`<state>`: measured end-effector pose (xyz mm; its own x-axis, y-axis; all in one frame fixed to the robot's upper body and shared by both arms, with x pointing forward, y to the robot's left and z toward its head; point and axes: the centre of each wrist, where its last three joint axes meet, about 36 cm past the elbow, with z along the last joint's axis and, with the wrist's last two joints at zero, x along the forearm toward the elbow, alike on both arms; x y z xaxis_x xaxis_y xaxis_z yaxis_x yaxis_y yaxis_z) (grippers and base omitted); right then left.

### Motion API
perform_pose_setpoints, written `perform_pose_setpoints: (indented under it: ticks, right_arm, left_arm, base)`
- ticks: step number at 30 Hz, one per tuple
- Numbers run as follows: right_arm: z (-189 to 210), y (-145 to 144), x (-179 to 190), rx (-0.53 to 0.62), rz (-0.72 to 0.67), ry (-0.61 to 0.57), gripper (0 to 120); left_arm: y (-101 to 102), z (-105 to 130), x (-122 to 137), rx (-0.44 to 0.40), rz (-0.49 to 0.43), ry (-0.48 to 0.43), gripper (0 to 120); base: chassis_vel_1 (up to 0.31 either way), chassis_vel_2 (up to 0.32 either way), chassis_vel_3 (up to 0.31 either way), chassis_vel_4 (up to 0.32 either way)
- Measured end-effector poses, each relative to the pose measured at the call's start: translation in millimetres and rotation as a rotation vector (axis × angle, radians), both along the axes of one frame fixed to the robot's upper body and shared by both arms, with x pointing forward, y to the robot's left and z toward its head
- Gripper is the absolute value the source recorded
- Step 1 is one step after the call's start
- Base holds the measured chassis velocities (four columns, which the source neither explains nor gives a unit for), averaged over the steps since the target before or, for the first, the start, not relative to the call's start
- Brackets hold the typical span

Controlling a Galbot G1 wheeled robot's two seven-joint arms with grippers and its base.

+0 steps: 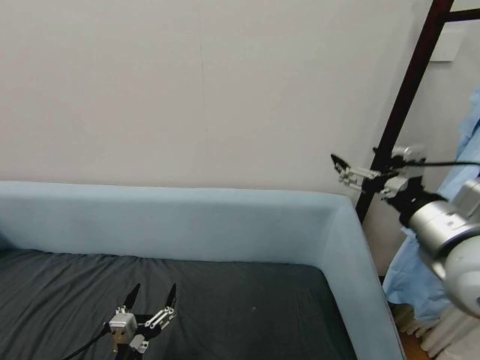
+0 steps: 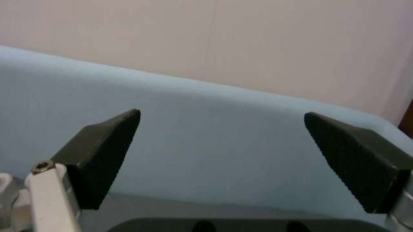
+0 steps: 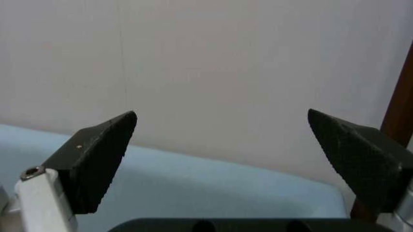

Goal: Pick up the clothes from the sofa and hang them on the clothes hanger.

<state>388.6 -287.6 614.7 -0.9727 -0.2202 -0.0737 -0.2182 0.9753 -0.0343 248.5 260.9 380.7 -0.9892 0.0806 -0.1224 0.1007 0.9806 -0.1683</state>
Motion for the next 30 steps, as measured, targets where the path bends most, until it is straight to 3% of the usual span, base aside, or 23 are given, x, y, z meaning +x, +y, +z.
perform_pose_setpoints:
  ticks: [5,11,20,30]
  right_arm:
    - [-56,0,-2,-0.016,-0.039,0.034,100]
    - [-145,7,-38,-0.109,-0.097,0.068,100]
    - [-184,1,-67,-0.113,-0.220,-0.035,100]
    - [-216,-22,-134,-0.143,-0.241,-0.018,100]
  left_arm:
    - [0,0,0,0.000,0.000,0.000,100]
    - [0,0,0,0.000,0.000,0.000,100]
    - [0,0,0,0.000,0.000,0.000,100]
    - [0,0,0,0.000,0.000,0.000,100]
  base:
    - [0.000,0.000,0.000,0.000]
    - [0.000,0.000,0.000,0.000]
    - [0.000,0.000,0.000,0.000]
    - [0.000,0.000,0.000,0.000]
